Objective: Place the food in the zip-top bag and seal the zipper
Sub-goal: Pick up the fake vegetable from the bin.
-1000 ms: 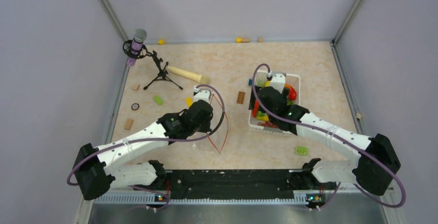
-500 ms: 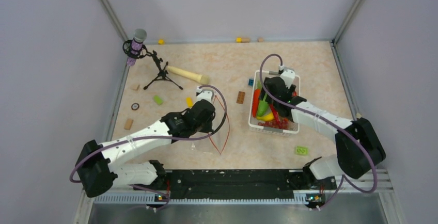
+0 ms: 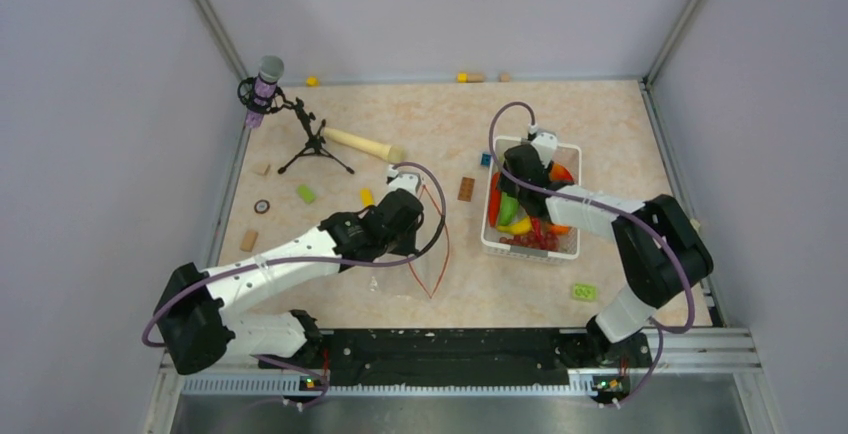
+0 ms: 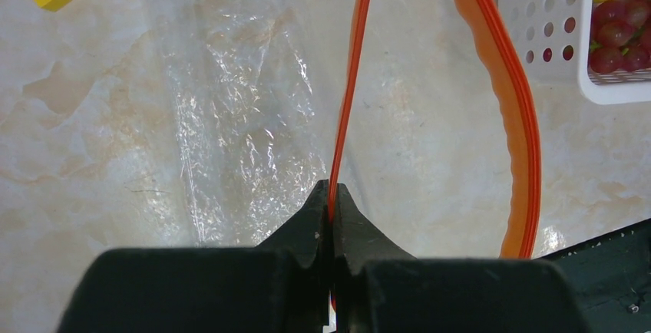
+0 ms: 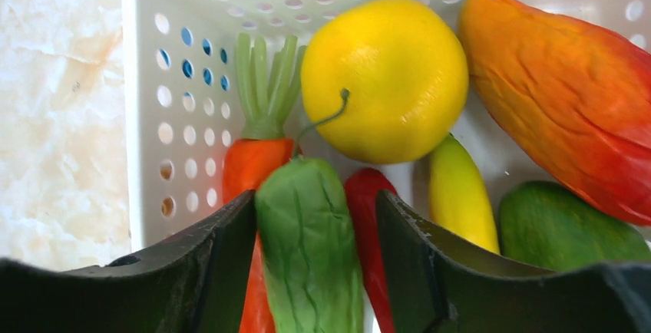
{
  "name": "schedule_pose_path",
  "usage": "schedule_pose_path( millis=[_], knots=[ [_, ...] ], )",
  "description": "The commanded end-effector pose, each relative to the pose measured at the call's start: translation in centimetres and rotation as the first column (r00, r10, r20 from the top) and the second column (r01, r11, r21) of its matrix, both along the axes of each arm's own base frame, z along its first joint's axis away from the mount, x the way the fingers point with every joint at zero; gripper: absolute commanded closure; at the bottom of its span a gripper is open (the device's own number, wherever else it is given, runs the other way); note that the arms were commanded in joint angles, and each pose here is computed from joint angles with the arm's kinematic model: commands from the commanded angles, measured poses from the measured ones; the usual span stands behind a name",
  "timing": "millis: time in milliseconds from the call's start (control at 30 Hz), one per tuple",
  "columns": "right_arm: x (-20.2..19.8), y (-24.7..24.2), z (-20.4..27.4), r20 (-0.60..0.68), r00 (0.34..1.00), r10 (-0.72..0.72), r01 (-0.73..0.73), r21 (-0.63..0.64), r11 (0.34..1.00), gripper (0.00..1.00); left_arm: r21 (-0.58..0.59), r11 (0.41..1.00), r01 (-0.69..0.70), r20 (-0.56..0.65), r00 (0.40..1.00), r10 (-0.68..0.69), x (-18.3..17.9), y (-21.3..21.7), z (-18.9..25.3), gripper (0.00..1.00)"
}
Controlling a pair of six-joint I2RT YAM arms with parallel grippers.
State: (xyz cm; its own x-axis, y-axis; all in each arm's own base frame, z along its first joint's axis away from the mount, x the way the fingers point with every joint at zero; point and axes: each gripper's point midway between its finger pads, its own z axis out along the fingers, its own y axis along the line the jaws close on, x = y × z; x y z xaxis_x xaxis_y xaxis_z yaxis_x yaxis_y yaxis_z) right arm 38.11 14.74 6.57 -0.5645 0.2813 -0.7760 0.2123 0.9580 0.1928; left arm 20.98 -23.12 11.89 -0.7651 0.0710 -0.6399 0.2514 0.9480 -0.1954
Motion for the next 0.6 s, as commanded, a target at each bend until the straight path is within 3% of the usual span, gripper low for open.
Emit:
schedule_pose_path(
  millis=[0,133,267,567],
  knots=[
    [2.4,1.2,1.4,0.061,0.998,0.004,-0.007,0.050,0.999,0.46,-0.022,1.000,0.008,0.017,1.000,-0.007,0.6,-0.7,1.4,1.00],
    [2.5,1.3,1.2,0.049,0.999,0.018,-0.020,0.046,0.999,0.66,-0.028,1.000,0.015,0.014,1.000,-0.014,0.5,-0.9,1.4,1.00],
    [2.0,1.0,2.3,0.064,0.998,0.024,-0.027,0.043,0.999,0.79,-0.034,0.999,0.021,0.012,1.000,-0.021,0.4,-1.0,1.4,1.00],
    [-0.1,-1.4,7.4,0.213,0.977,0.005,-0.012,0.034,0.999,0.94,-0.049,0.997,0.052,-0.005,0.999,-0.052,0.0,-1.6,1.5,1.00]
  ],
)
